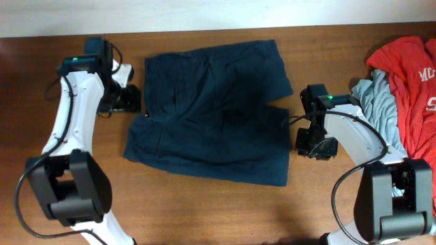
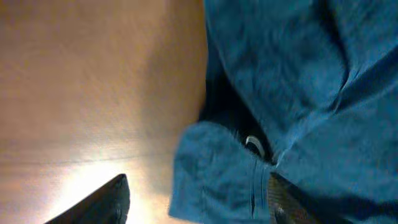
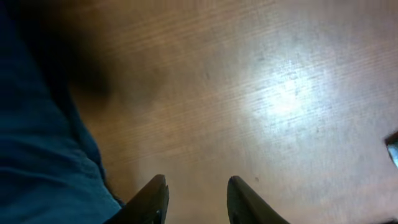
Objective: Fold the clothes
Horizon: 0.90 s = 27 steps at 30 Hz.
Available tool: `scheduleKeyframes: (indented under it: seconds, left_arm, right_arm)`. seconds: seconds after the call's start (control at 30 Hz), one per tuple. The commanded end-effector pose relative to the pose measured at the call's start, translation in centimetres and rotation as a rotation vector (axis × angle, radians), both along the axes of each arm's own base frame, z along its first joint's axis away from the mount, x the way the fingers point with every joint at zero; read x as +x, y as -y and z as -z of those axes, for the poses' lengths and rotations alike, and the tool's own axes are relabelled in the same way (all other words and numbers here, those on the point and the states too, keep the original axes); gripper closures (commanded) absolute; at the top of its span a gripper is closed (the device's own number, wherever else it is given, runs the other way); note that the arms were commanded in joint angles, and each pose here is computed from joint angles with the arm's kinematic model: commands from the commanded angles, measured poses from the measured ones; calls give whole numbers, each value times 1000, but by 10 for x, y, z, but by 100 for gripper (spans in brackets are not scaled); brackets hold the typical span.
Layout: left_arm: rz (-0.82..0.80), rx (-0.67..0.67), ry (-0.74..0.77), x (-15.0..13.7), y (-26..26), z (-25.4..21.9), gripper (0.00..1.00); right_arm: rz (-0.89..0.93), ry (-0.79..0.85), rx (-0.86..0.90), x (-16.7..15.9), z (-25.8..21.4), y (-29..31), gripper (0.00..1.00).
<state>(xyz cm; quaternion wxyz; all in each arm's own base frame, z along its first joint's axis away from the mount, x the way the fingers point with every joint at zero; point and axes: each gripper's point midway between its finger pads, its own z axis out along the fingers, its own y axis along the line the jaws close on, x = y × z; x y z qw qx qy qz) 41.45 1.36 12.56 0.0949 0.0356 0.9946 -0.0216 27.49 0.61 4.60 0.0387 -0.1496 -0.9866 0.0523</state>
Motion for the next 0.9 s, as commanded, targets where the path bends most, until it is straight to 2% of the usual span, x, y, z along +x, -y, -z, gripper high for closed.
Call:
scheduleKeyframes:
  seconds: [0.0, 0.13, 0.2, 0.27, 0.57, 0.8, 0.83, 0.87]
  left_arm:
    - [3, -8, 37, 8, 0, -4, 27]
    - [32, -28, 160, 39, 4, -9, 25]
    - [110, -79, 218, 54, 16, -10, 32]
    - [156, -135, 259, 67, 27, -5, 34]
    - [192, -189, 260, 105, 45, 68, 42]
    - [194, -187, 271, 121, 45, 108, 58]
    - [193, -183, 274, 123, 44, 110, 62]
    - [193, -182, 281, 125, 44, 111, 66]
  right_arm:
    - [-98, 59, 111, 15, -4, -17, 62]
    - [-286, 167, 349, 36, -10, -59, 48]
    - [-295, 210, 369, 46, -11, -63, 44]
    - [-302, 252, 388, 55, -14, -67, 43]
    - [-313, 252, 489, 51, -19, -86, 42]
    - [-377, 174, 486, 32, -1, -108, 44]
    - [-383, 158, 474, 29, 5, -108, 48]
    - [-391, 142, 460, 25, 11, -109, 58]
